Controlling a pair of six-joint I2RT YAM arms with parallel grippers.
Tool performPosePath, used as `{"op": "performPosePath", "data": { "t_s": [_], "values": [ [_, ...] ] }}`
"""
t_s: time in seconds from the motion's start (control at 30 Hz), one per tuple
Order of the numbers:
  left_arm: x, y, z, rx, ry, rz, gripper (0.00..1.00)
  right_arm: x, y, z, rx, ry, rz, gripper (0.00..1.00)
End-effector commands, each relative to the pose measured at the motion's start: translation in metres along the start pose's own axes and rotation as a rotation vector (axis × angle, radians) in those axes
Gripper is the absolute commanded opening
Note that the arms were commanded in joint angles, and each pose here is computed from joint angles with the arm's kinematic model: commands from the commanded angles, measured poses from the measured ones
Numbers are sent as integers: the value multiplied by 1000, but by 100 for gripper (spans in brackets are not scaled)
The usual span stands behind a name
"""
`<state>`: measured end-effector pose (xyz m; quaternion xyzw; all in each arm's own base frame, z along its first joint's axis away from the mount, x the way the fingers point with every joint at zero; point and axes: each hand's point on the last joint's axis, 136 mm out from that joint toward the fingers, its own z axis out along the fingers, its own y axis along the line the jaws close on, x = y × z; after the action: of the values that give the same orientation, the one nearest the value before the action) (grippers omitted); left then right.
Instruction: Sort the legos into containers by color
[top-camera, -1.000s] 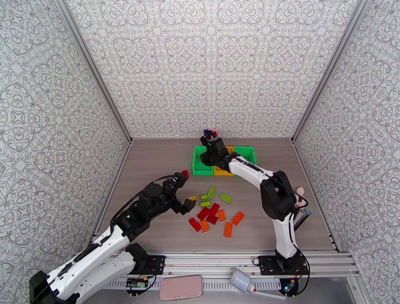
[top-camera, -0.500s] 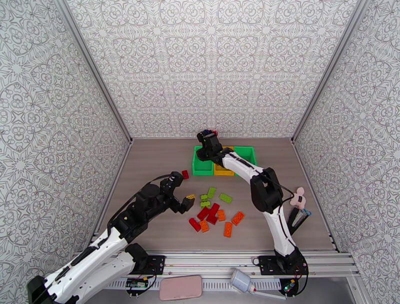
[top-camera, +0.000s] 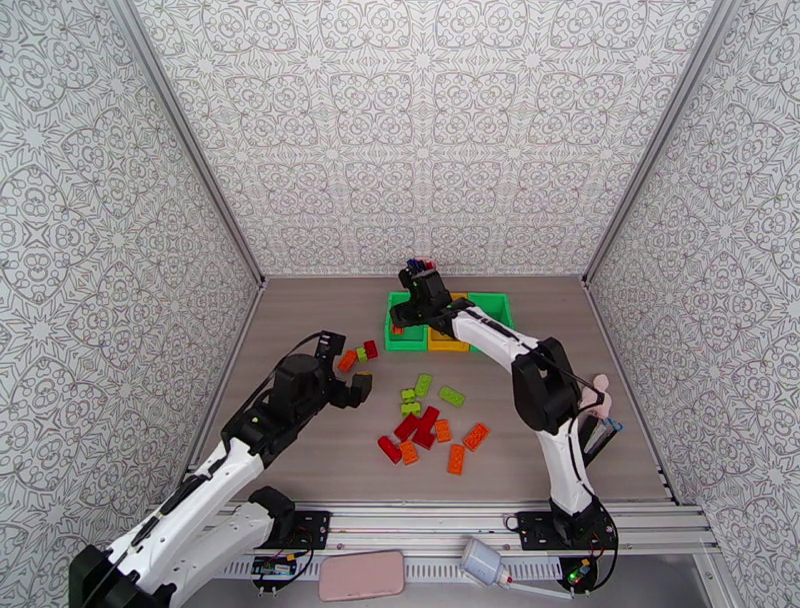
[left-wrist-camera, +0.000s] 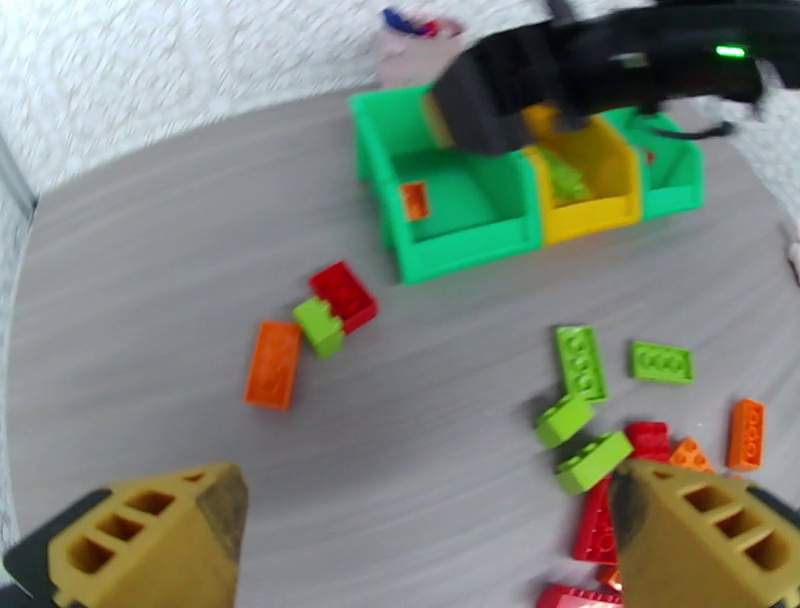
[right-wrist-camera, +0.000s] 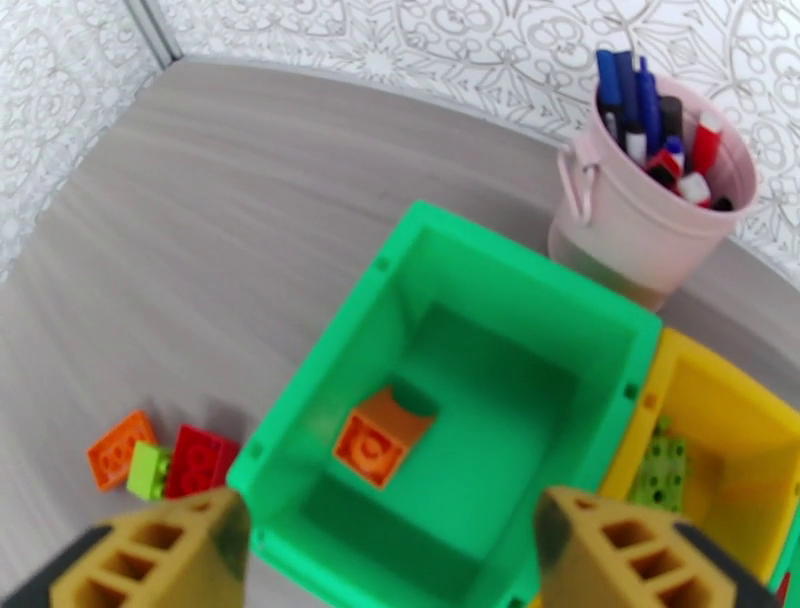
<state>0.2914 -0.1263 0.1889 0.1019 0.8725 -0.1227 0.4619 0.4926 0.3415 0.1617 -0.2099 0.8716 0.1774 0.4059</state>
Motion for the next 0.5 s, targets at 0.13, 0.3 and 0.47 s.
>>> {"op": "performPosePath", "data": {
  "t_s": [0.13,0.3,0.47],
  "values": [
    [20,44,26,-164,223,-69,100,-10,31,-71,-164,-129,-63,91],
    [44,72,47,-262,399,-70,100,5,53,-104,-239,-151,-132,93],
    [50,77,71,-231,488,-77,98,16,78,-133,-308,-155,-195,94]
  ]
}}
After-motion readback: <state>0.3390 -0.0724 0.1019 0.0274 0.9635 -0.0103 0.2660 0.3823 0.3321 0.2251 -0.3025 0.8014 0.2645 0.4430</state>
